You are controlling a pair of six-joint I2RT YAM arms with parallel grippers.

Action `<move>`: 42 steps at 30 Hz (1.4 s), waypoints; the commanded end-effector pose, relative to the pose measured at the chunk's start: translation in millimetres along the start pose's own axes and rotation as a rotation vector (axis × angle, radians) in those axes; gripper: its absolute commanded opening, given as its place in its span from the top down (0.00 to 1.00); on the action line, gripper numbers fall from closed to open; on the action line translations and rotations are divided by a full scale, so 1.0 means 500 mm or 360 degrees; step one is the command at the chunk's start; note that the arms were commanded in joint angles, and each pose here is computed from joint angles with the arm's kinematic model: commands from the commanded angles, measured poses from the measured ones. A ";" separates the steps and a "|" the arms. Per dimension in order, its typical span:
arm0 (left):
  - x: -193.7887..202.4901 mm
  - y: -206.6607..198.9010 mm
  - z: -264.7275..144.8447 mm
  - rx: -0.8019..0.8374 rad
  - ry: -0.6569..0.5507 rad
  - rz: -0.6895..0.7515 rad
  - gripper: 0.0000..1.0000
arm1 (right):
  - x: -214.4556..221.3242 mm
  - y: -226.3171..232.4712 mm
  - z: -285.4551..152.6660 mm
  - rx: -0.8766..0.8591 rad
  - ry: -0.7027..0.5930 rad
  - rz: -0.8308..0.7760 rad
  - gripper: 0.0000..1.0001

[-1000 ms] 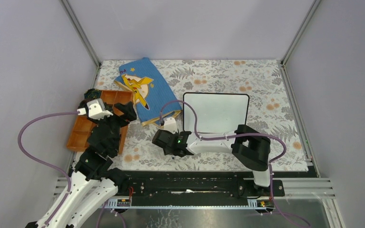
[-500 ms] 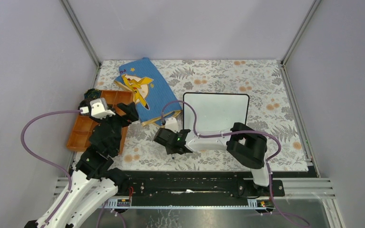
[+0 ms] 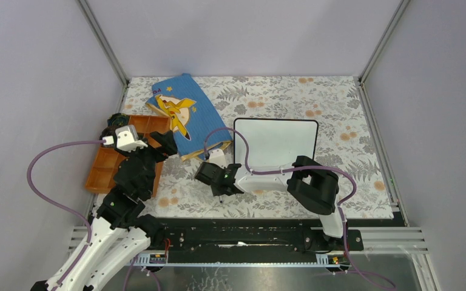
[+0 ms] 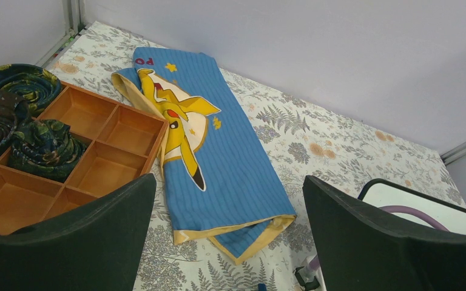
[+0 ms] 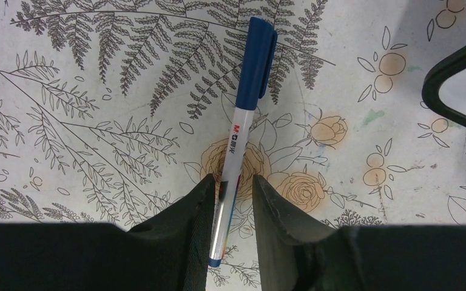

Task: Write a sentence on the whiteboard
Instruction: Open the whiteboard marker at the center of the board.

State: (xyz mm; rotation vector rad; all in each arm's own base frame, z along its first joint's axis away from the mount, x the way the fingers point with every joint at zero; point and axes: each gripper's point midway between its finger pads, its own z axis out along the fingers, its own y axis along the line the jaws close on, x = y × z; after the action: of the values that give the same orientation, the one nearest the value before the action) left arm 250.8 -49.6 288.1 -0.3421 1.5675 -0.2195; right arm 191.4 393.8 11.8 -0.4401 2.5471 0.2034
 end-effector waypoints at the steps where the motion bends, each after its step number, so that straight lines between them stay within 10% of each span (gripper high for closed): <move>1: -0.006 -0.005 0.003 0.0014 -0.0025 0.0007 0.01 | 0.060 -0.040 0.042 0.0125 0.0158 -0.0078 0.64; 8: -0.004 -0.006 0.002 0.0015 -0.0022 0.0009 0.01 | 0.069 -0.042 0.047 0.0135 0.0188 -0.0106 0.68; 17: -0.003 -0.007 0.003 0.0019 -0.0018 0.0010 0.01 | 0.062 -0.047 0.036 0.0139 0.0170 -0.0106 1.00; 26: 0.008 -0.028 0.006 0.0096 0.0019 0.0014 0.01 | -0.052 -0.038 -0.102 -0.0075 -0.0149 -0.0019 1.00; 35: -0.029 -0.180 -0.039 0.0738 0.0018 -0.0197 0.01 | -0.095 -0.104 -0.291 -0.0395 -0.0522 0.0032 1.00; 42: -0.037 -0.357 -0.117 0.1423 0.0396 -0.0321 0.01 | -0.121 -0.158 -0.443 -0.0710 -0.0939 0.0029 1.00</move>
State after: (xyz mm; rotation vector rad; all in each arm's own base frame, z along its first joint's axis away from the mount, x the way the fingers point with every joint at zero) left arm 239.4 -156.1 324.0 0.0053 1.5804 -0.7478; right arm 160.0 293.7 192.8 -0.4111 2.0899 0.7031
